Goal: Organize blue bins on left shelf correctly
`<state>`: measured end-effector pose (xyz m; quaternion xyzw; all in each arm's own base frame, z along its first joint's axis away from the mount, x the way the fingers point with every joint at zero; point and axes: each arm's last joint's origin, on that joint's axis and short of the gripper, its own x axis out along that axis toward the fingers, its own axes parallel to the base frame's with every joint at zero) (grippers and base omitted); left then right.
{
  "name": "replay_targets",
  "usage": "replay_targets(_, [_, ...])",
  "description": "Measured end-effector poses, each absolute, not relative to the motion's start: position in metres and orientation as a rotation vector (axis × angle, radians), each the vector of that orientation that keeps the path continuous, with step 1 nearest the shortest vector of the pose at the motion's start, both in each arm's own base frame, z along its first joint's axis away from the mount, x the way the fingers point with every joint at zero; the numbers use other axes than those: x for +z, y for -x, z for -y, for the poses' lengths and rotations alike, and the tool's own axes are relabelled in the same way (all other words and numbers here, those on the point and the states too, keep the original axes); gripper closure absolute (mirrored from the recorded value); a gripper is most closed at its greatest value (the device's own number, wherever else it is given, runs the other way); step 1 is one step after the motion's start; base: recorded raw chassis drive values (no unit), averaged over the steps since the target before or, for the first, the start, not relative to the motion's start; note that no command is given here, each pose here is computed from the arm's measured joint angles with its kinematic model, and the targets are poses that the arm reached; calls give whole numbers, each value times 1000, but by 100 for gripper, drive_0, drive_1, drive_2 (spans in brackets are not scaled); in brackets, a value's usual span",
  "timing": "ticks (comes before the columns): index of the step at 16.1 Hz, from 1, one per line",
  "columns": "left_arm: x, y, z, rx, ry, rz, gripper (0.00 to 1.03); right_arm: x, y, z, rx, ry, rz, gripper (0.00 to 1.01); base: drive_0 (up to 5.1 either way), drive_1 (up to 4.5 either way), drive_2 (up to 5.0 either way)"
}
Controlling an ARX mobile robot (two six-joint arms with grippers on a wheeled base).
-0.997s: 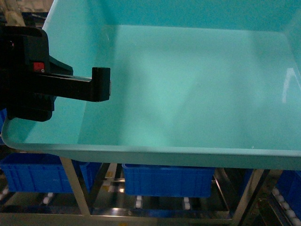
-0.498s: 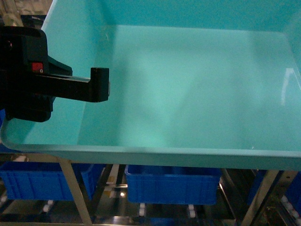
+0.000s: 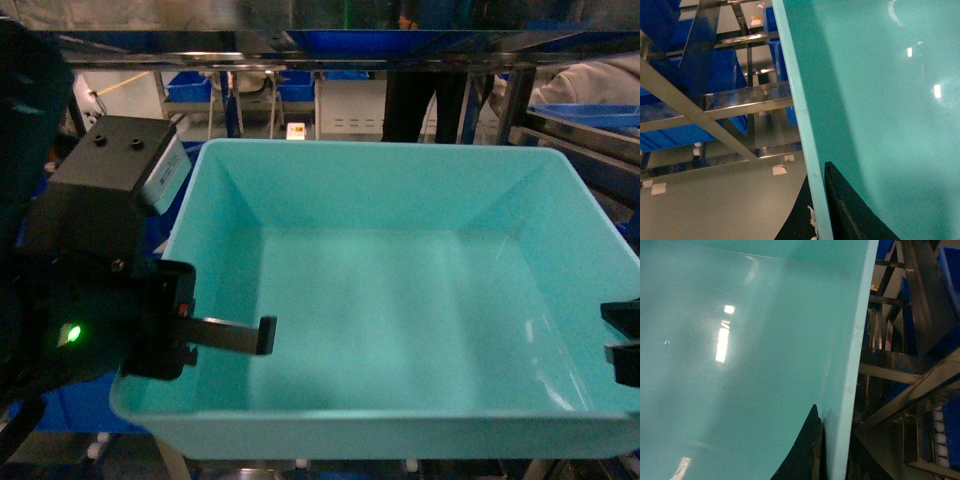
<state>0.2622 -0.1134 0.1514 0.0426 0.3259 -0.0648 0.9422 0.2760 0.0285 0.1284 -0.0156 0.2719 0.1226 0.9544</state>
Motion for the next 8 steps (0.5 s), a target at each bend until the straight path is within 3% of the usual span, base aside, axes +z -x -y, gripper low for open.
replay_targets(1, [145, -298, 112, -124, -118, -697, 101, 117, -314, -34, 253, 33, -608, 99, 0, 0, 0])
replay_targets(8, [136, -318, 109, -131, -131, -731, 101, 110, -333, -41, 266, 43, -647, 99, 0, 0, 0])
